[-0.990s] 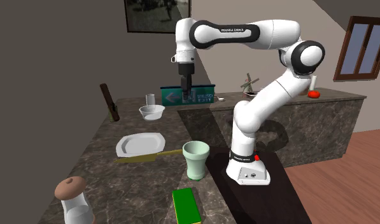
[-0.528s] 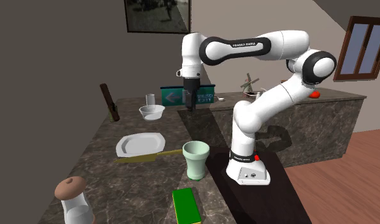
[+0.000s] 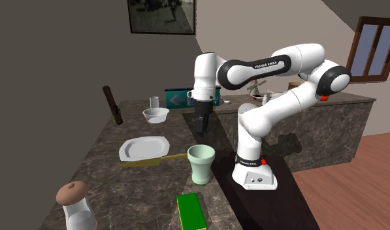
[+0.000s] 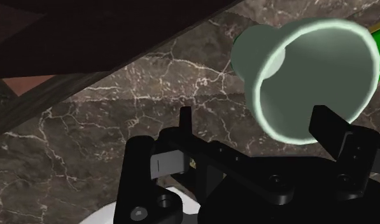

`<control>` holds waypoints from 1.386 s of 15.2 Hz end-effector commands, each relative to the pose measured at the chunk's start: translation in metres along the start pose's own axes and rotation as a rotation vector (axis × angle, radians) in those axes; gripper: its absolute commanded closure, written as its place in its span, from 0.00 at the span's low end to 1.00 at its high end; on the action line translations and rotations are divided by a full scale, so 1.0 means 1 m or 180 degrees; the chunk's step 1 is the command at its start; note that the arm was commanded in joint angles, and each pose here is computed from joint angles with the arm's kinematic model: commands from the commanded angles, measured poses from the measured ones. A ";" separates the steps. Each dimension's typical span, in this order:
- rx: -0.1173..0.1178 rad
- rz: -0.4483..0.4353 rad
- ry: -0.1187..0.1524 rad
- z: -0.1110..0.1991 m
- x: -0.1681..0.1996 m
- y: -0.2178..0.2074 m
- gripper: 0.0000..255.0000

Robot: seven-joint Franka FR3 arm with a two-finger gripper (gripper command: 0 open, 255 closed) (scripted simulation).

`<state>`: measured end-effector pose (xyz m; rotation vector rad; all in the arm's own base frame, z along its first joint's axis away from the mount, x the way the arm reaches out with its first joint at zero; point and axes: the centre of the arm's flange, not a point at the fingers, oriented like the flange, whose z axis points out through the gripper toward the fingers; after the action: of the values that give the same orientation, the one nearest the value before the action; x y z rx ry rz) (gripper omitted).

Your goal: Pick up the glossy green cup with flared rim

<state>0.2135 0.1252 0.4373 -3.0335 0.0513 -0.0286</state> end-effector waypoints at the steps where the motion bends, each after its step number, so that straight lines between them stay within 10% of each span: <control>1: 0.0044 0.0044 0.0024 0.018 -0.010 -0.013 0.00; 11: 0.0045 0.0045 0.0024 0.058 -0.010 -0.009 0.00; 12: 0.0045 0.0045 0.0024 0.058 -0.011 -0.009 1.00; 21: 0.0045 0.0045 0.0024 0.058 -0.010 -0.009 1.00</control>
<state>0.2046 0.1410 0.3811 -3.0182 0.0723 -0.0401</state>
